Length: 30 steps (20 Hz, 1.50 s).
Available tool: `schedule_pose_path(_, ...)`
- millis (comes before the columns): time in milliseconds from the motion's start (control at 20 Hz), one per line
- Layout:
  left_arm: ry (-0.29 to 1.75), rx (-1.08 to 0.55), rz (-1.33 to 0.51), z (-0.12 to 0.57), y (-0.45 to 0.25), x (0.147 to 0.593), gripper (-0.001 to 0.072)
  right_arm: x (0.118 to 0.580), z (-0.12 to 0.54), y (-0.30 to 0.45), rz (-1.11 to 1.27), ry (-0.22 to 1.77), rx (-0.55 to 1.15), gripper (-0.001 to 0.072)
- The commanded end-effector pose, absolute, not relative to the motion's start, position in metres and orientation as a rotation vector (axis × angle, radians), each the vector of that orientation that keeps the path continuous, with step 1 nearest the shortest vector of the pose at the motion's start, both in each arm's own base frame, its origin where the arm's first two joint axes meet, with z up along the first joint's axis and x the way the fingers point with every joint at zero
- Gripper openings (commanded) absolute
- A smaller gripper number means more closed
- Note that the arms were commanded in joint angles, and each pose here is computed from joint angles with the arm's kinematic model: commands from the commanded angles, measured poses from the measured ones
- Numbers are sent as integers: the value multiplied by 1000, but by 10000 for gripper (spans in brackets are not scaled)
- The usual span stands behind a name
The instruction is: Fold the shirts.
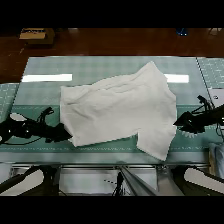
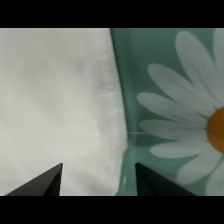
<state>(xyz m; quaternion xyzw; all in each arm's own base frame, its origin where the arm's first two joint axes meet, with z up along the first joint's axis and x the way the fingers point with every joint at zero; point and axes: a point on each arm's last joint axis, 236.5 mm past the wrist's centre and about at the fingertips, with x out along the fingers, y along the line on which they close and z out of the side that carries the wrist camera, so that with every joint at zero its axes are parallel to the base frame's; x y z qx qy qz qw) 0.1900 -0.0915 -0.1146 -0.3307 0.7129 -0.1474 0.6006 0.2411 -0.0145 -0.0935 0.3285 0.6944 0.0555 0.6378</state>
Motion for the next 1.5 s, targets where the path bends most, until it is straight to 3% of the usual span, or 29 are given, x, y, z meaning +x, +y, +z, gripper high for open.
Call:
schedule_pose_path(0, 1600, -765, -405, -105, -98, 198, 20, 249, -110, -4, 97, 1502, 829, 536)
schedule_pose_path(50, 1574, -772, -422, -101, -100, 204, 20, 247, -111, -4, 92, 1504, 832, 491)
schedule_pose_path(200, 1448, -803, -490, -80, -108, 235, 20, 261, -104, 5, 130, 1445, 883, 57)
schedule_pose_path(250, 1396, -817, -512, -68, -111, 249, 19, 271, -95, 13, 182, 1394, 911, 25)
schedule_pose_path(450, 1021, -647, -651, 34, -108, 316, 16, 322, 7, 39, 527, 1068, 838, 23)
schedule_pose_path(600, 682, -436, -659, 170, -100, 344, 16, 362, 147, 32, 594, 676, 625, 23)
schedule_pose_path(700, 396, -296, -608, 280, -94, 339, 17, 370, 259, 28, 560, 382, 475, 23)
schedule_pose_path(850, 5, -161, -526, 427, -93, 288, 17, 338, 413, 17, 390, -1, 277, 24)
schedule_pose_path(1000, -236, -68, -507, 513, -107, 216, 16, 272, 521, 27, 278, -267, 161, 23)
schedule_pose_path(1250, -387, 12, -343, 566, -100, 132, 16, 185, 587, 33, 82, -413, 73, 23)
schedule_pose_path(1450, -418, 18, -240, 573, -91, 93, 16, 145, 595, 32, -52, -384, -4, 24)
